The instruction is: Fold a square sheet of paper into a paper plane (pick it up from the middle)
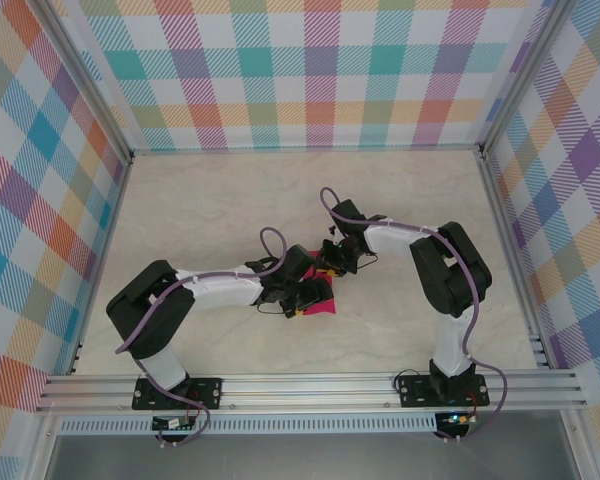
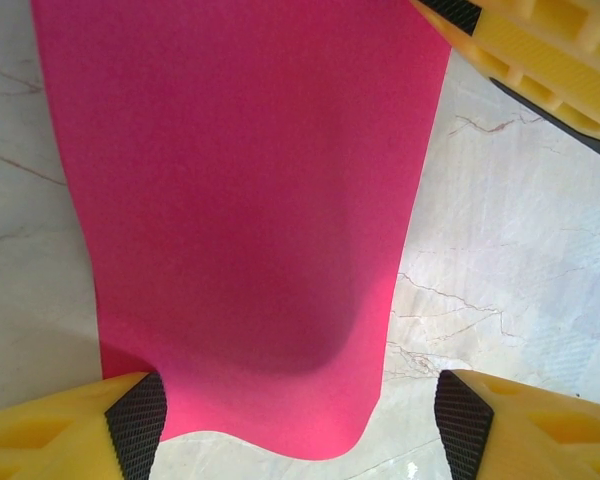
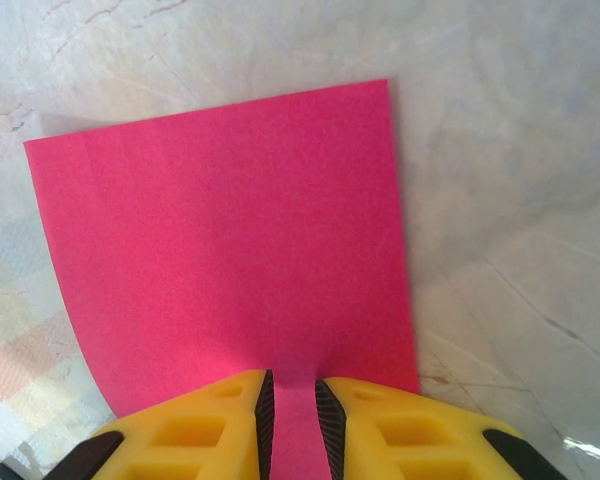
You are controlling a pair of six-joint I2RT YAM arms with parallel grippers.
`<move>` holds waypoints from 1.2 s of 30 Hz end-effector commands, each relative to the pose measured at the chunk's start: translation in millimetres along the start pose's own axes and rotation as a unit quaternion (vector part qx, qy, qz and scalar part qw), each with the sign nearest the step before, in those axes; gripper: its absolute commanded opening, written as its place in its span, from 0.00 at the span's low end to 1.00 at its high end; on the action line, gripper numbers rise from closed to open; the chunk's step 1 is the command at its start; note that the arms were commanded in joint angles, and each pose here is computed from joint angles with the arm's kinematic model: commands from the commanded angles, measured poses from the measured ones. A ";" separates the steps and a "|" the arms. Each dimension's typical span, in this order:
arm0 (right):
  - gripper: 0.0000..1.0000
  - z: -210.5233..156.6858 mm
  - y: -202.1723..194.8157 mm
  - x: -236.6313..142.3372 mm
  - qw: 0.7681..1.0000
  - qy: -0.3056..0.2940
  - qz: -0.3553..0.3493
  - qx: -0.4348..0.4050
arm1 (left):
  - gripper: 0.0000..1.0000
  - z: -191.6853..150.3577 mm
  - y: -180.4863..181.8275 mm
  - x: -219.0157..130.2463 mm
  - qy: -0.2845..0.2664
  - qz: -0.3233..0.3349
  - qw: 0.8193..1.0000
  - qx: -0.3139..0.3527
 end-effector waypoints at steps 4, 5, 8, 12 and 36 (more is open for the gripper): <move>0.24 -17.1 -51.5 33.9 0.993 0.033 -0.101 0.042 | 0.72 0.8 -5.2 -11.7 -0.026 0.005 0.999 0.024; 0.24 -17.2 -51.7 34.4 0.993 0.034 -0.101 0.042 | 0.72 1.5 -6.9 -14.9 -0.033 0.001 0.999 0.028; 0.24 -17.4 -52.3 35.3 0.993 0.035 -0.101 0.043 | 0.72 4.8 -10.3 -19.6 -0.049 -0.004 0.998 0.043; 0.24 -18.0 -53.3 36.3 0.993 0.037 -0.101 0.044 | 0.71 8.6 -10.2 -19.8 -0.055 0.010 0.997 0.056; 0.24 -18.7 -60.3 41.0 0.992 0.042 -0.111 0.050 | 0.67 12.1 1.6 -8.8 -0.027 0.052 0.997 0.055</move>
Point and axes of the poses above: each hand's point on the last joint's axis, 136 mm out from that joint toward the fingers, its own x axis out along the fingers, its own y axis along the line the jaws close on, z = x × y, the point moved 7 cm from there along -x, back along the fingers, and after that the axes turned 3 degrees about x, right-handed, at the moved point
